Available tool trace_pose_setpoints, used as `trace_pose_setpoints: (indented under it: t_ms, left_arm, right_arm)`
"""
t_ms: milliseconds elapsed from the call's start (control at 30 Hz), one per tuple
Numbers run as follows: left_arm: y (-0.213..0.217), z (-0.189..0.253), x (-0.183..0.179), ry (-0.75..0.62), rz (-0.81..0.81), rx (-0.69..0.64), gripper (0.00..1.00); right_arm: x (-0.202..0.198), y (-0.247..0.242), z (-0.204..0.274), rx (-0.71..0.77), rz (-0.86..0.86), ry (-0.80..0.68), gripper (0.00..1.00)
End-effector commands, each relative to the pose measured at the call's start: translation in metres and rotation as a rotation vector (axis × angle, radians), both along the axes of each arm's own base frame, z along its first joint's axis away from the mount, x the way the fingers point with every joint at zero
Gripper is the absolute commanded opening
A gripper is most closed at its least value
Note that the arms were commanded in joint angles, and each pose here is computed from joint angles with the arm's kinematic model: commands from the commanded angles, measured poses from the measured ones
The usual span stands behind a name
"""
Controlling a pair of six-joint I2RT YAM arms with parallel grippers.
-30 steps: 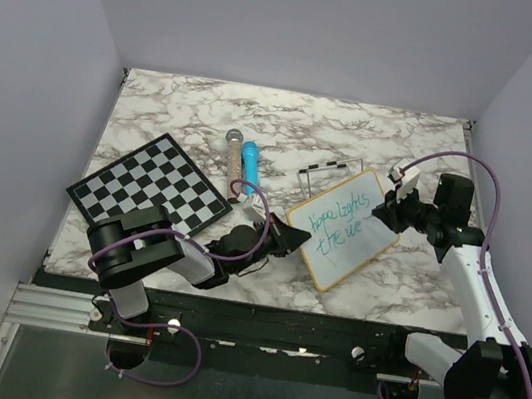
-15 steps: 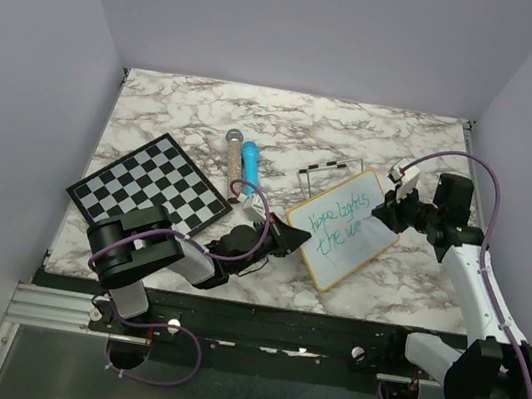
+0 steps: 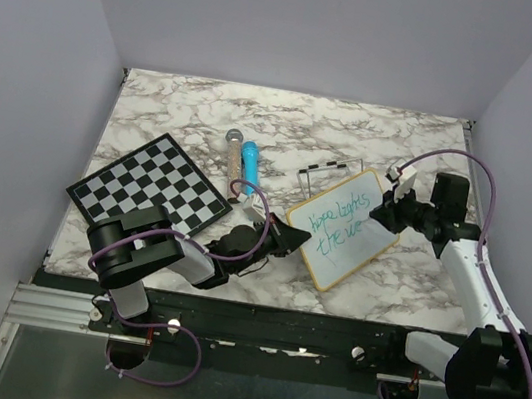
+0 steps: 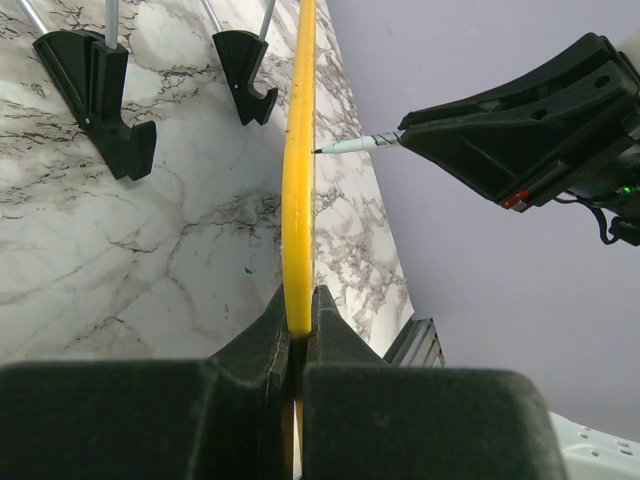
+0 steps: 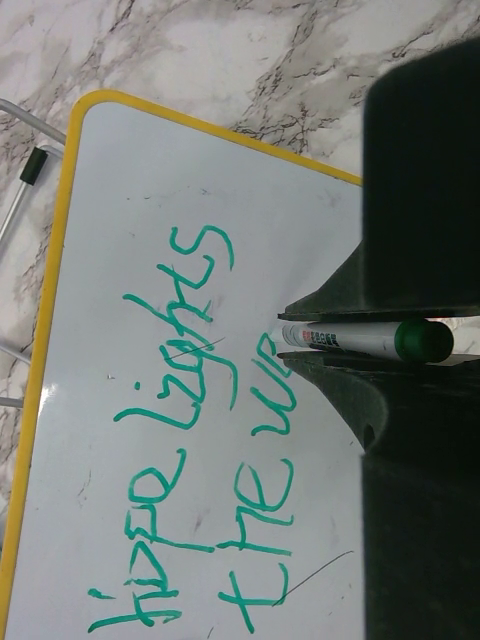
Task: Write a sentence on the whiteboard
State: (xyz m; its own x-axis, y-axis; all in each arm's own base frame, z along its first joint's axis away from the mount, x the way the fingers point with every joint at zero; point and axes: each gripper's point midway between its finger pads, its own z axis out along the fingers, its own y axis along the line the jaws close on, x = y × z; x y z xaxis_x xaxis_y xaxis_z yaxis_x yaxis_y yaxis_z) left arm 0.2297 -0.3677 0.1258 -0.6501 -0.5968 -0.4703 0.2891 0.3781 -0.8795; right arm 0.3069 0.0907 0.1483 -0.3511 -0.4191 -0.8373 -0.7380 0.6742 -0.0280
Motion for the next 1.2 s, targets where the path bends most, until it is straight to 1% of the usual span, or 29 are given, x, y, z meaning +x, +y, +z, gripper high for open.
trace_pose_setpoints:
  t_ms: [0,600,1167]
  left_arm:
    - [-0.006,0.020,-0.003,-0.052,-0.028,-0.067,0.00]
    - [-0.005,0.019,-0.003,-0.050,-0.028,-0.066,0.00]
    - [-0.005,0.020,-0.003,-0.053,-0.028,-0.066,0.00]
  right_arm:
    - [0.005,0.004,0.003,0.017,0.020,-0.015,0.00]
    - [-0.015,0.001,-0.008,-0.016,0.046,0.029,0.01]
    - [-0.020,-0.007,-0.021,-0.062,0.021,0.072,0.01]
